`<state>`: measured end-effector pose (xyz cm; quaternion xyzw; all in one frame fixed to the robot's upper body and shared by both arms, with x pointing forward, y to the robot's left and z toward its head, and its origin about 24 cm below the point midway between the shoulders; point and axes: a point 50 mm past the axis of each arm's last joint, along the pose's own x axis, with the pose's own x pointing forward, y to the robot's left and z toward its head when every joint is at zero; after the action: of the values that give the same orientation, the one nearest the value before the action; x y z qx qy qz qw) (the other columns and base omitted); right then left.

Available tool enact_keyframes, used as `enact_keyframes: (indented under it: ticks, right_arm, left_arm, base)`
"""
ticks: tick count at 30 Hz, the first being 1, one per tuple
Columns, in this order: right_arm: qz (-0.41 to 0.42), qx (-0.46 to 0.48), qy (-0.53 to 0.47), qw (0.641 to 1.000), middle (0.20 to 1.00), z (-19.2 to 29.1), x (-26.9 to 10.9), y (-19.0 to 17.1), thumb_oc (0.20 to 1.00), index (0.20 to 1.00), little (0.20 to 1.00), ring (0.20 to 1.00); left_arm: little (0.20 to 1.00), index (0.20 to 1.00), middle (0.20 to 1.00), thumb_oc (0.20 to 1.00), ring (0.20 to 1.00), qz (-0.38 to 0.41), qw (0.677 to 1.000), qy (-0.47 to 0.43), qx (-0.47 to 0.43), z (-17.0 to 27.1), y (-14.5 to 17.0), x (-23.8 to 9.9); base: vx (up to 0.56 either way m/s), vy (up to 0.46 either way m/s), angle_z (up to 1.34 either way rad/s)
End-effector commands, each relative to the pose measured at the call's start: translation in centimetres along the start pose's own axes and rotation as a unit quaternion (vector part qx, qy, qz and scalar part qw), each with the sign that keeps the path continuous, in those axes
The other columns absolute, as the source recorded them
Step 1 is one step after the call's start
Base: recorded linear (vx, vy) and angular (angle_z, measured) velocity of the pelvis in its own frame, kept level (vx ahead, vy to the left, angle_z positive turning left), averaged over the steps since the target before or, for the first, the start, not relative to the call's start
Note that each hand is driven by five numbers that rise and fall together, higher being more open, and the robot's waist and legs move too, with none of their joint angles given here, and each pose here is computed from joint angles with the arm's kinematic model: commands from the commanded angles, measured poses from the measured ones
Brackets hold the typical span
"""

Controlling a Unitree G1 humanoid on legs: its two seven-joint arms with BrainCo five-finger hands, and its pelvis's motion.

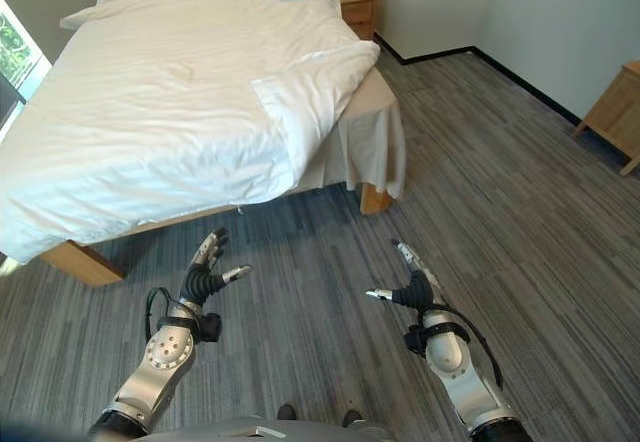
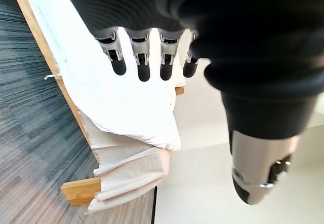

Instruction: Making the bed.

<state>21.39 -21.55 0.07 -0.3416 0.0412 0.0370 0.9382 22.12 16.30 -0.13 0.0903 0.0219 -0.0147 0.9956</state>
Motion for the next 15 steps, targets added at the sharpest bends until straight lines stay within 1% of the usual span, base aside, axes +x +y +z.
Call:
enact_keyframes:
  ticks: [1,6,10,15]
  right_arm:
    - [-0.003,0.009,-0.070,0.997,1.000,2.5,0.8,-0.7,1.000,1.000,1.000,1.000]
    - [-0.007,0.004,-0.060,0.998,1.000,2.2,0.7,-0.9,1.000,1.000,1.000,1.000]
    - [-0.010,0.005,-0.055,0.998,1.000,2.0,0.6,-0.9,1.000,1.000,1.000,1.000]
    - [-0.017,0.002,-0.060,0.998,1.000,2.1,1.0,-1.2,1.000,1.000,1.000,1.000]
  left_arm:
    - [1.000,1.000,1.000,1.000,1.000,-0.013,0.999,-0.043,-0.003,1.4,0.4,0.5]
    - [1.000,1.000,1.000,1.000,1.000,-0.027,0.999,-0.039,-0.005,1.4,0.1,0.6]
    - [1.000,1.000,1.000,1.000,1.000,-0.026,0.999,-0.034,-0.006,1.3,0.1,0.8]
    - [1.000,1.000,1.000,1.000,1.000,-0.016,0.999,-0.040,-0.023,1.5,-0.2,1.5]
  base:
    - [0.00,0.000,0.00]
    - [0.00,-0.006,0.00]
    - [-0.03,-0.078,0.03]
    - [-0.05,-0.146,-0.01]
